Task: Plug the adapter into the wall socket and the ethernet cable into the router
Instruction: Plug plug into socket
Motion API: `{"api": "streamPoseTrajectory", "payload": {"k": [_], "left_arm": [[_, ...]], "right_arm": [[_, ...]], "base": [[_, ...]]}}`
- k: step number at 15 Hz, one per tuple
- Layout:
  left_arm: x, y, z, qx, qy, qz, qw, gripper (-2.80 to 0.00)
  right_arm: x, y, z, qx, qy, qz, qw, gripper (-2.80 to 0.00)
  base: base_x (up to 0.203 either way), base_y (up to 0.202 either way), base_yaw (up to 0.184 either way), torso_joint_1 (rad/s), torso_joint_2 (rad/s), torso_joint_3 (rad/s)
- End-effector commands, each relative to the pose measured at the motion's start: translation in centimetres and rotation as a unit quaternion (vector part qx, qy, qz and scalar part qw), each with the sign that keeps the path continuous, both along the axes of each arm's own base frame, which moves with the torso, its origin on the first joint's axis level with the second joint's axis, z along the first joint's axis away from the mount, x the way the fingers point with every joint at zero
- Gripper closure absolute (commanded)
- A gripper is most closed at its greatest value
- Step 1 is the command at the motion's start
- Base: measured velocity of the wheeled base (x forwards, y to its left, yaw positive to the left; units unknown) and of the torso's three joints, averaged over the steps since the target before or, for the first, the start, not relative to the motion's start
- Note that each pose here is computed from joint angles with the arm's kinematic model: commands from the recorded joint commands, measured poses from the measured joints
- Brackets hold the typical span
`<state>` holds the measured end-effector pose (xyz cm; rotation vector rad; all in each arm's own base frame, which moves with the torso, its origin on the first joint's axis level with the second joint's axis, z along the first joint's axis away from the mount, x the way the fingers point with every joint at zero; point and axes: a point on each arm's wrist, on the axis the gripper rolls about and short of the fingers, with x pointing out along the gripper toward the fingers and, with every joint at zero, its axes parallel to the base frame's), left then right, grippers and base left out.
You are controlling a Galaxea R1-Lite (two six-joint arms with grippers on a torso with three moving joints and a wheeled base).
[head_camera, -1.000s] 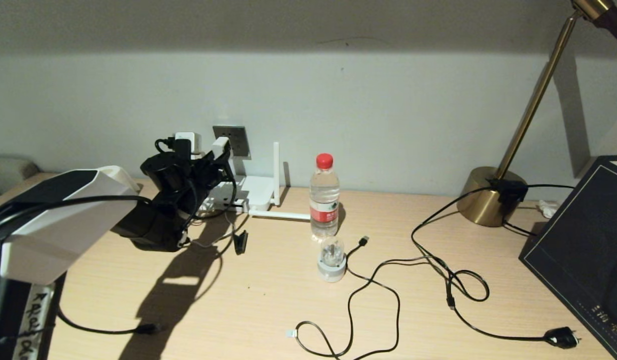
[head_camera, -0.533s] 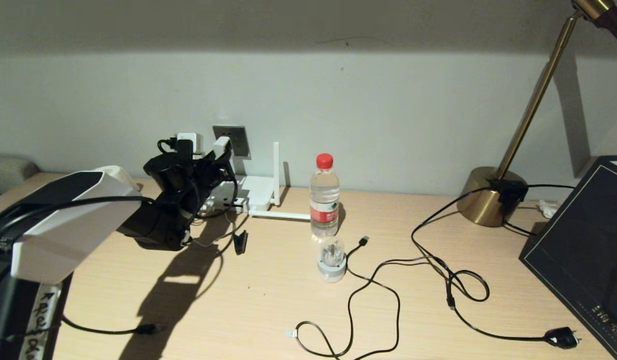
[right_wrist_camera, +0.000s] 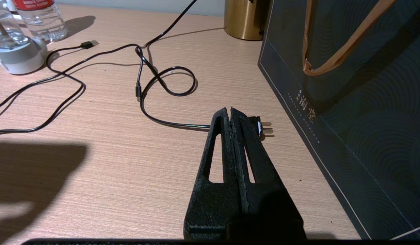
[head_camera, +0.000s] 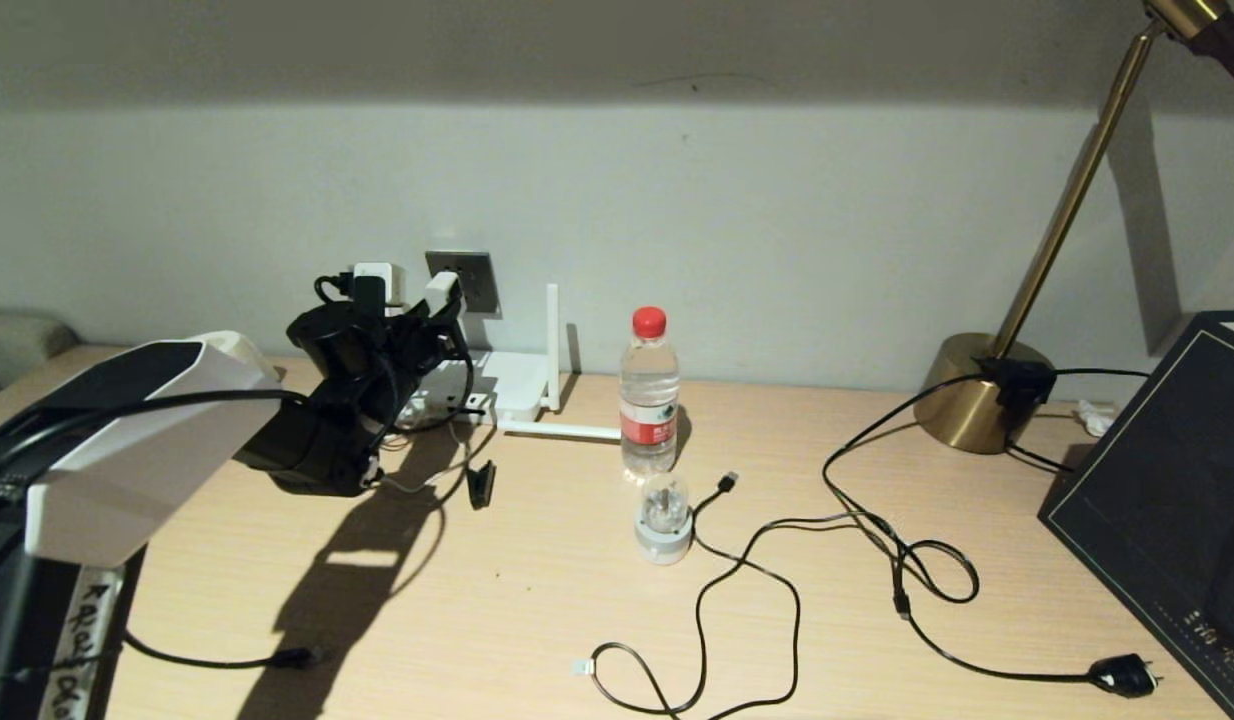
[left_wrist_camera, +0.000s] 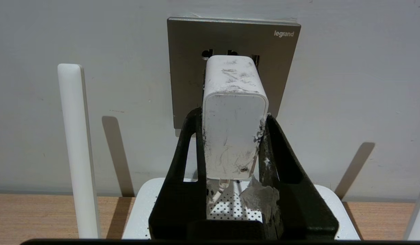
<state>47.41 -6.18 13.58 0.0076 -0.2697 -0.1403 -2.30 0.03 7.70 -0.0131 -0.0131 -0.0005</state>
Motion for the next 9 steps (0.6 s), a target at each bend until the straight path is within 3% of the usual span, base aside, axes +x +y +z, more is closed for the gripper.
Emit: {"api": "streamPoseTrajectory", "payload": {"k": [1, 9], "left_arm": [[-0.01, 0.0, 0.23, 0.0, -0.005, -0.001, 1.0, 0.0], [0.24, 0.02, 0.56, -0.001, -0.008, 0.001, 1.0, 0.0]], "right_arm": [[0.01, 0.0, 0.0, 0.0, 0.0, 0.0, 1.0, 0.0], [0.01, 0.0, 0.0, 0.0, 0.0, 0.0, 1.0, 0.0]], "base": [[0.0, 0.0, 0.0, 0.0, 0.0, 0.0], [0.0, 0.0, 0.0, 0.0, 0.0, 0.0]]}}
